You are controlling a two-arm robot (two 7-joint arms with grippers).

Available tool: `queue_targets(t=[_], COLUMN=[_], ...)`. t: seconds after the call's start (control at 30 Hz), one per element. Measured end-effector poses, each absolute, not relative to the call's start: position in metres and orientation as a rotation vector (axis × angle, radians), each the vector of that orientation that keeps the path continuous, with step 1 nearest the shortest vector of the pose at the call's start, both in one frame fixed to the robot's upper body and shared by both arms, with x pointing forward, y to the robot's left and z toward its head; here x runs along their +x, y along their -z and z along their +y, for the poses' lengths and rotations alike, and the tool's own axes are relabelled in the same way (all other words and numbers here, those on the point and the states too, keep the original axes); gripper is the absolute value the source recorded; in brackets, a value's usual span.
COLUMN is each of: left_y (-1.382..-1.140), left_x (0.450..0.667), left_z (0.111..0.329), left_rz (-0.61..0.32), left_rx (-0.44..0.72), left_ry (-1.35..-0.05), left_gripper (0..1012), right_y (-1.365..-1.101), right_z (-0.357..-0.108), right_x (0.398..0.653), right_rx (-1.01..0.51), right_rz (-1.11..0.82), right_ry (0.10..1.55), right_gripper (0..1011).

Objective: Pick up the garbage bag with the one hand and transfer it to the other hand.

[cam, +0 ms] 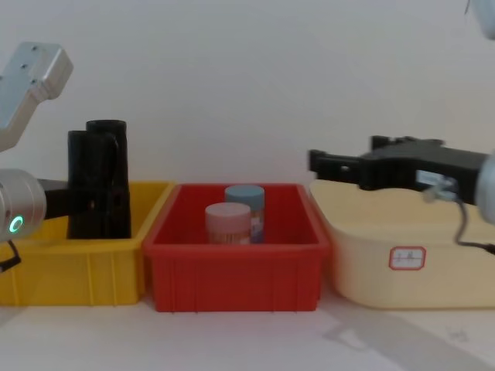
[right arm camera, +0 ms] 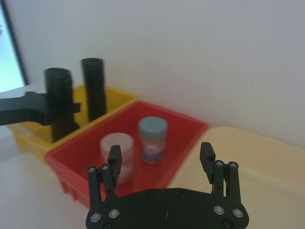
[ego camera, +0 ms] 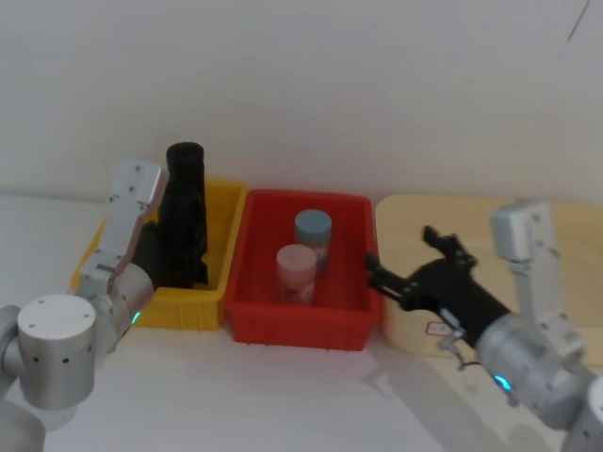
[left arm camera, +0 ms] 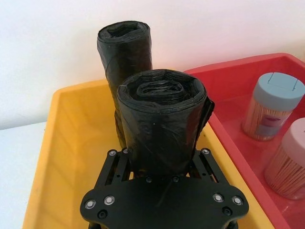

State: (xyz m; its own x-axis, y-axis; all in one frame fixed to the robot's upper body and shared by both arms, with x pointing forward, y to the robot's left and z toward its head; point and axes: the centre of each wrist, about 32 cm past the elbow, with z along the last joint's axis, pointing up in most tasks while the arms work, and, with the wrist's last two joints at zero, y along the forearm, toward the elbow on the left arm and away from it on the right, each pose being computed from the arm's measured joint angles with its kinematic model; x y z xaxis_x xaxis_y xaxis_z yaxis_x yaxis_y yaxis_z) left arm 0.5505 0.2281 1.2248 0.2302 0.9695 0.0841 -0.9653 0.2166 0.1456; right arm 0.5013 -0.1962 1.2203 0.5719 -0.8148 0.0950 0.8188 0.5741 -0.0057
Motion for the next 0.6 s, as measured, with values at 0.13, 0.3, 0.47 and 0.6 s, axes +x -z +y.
queue_targets(t=[0.13,0.3,0.47,0.6], left_y=[-1.225,-1.225,-1.225,-1.225], left_x=[0.551,0.551,0.550,0.550], left_z=[0.228,0.228,0.228,0.228], left_rz=[0.027,0.027,0.027,0.027], left_rx=[0.180,0.180,0.180,0.180], left_ry=[-1.340,-1.340,-1.341,-1.341], left_gripper=[448,448,448,448], right_y=[-1.228,-1.237,-1.244,-1.247], right_z=[-0.182,-0.163,-0.148,-0.137], right_x=[0.513,0.526,0.537,0.546], right_rx=[-0.076,-0.119,-0.167,-0.200], right_rz=[-0.067,-0.041,-0.012,0.005], right_ry=[0.912,0.861,0.829,0.814], right_gripper=[1004,1004,1004,1004])
